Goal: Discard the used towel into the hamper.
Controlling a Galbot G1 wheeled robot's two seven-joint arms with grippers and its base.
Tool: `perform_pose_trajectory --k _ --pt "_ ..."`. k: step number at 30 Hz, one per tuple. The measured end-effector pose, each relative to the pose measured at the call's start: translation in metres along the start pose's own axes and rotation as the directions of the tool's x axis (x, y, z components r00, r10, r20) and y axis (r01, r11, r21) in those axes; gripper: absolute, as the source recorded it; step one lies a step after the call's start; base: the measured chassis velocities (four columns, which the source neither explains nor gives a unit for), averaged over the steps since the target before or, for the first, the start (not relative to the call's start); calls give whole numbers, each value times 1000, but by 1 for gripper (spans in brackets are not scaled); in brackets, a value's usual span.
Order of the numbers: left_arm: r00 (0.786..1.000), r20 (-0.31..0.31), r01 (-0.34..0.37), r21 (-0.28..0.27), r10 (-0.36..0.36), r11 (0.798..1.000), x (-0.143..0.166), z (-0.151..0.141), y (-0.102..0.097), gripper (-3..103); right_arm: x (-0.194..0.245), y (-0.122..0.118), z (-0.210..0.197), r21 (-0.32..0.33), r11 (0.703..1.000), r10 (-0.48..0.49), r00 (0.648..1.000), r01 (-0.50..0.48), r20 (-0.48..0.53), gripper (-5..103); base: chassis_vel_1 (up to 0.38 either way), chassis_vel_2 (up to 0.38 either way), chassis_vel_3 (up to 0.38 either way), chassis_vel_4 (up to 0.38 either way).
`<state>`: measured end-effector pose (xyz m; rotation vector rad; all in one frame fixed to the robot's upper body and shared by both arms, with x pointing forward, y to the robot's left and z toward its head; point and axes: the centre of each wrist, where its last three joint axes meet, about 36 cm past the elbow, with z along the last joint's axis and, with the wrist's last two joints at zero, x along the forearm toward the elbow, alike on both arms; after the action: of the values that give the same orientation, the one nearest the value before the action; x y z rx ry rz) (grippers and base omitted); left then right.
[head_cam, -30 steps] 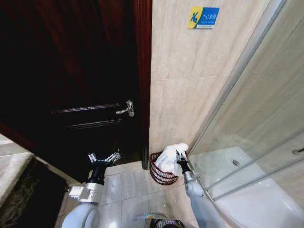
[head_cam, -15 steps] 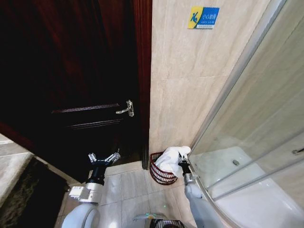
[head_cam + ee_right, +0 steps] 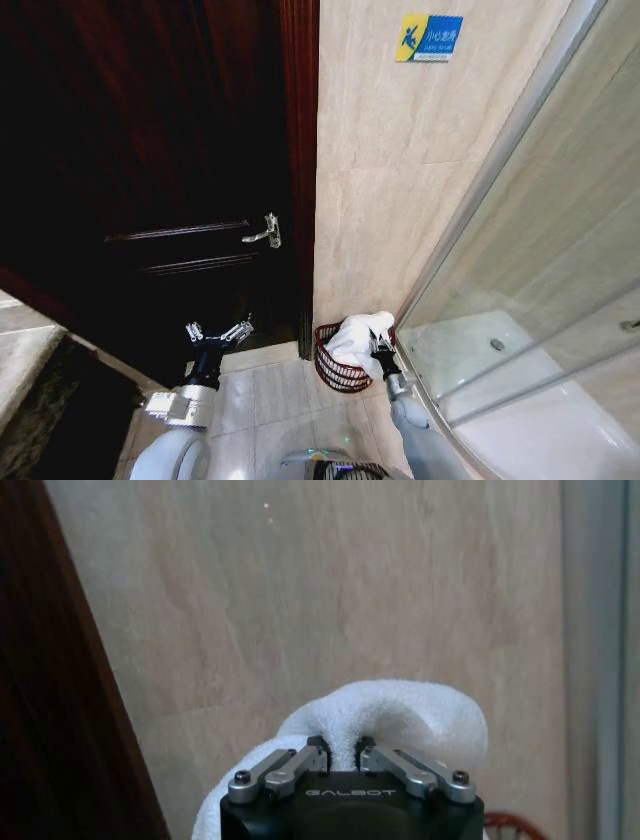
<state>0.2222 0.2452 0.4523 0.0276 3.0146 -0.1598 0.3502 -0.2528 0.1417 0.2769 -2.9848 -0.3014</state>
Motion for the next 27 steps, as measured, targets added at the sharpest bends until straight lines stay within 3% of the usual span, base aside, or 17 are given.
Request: perform_pose_trajectory --k 9,16,27 --pt "1000 0 0 0 0 1000 0 0 0 100 22 -6 14 -1 1000 -5 987 5 -160 12 -93 93 80 -70" --pt "1000 0 0 0 0 1000 0 0 0 100 -4 -32 -1 5 1000 3 956 -2 -295 12 67 -18 -26 7" --pt "1000 0 0 0 0 1000 0 0 0 100 -41 -67 -10 50 994 -68 899 99 -432 12 0 0 0 0"
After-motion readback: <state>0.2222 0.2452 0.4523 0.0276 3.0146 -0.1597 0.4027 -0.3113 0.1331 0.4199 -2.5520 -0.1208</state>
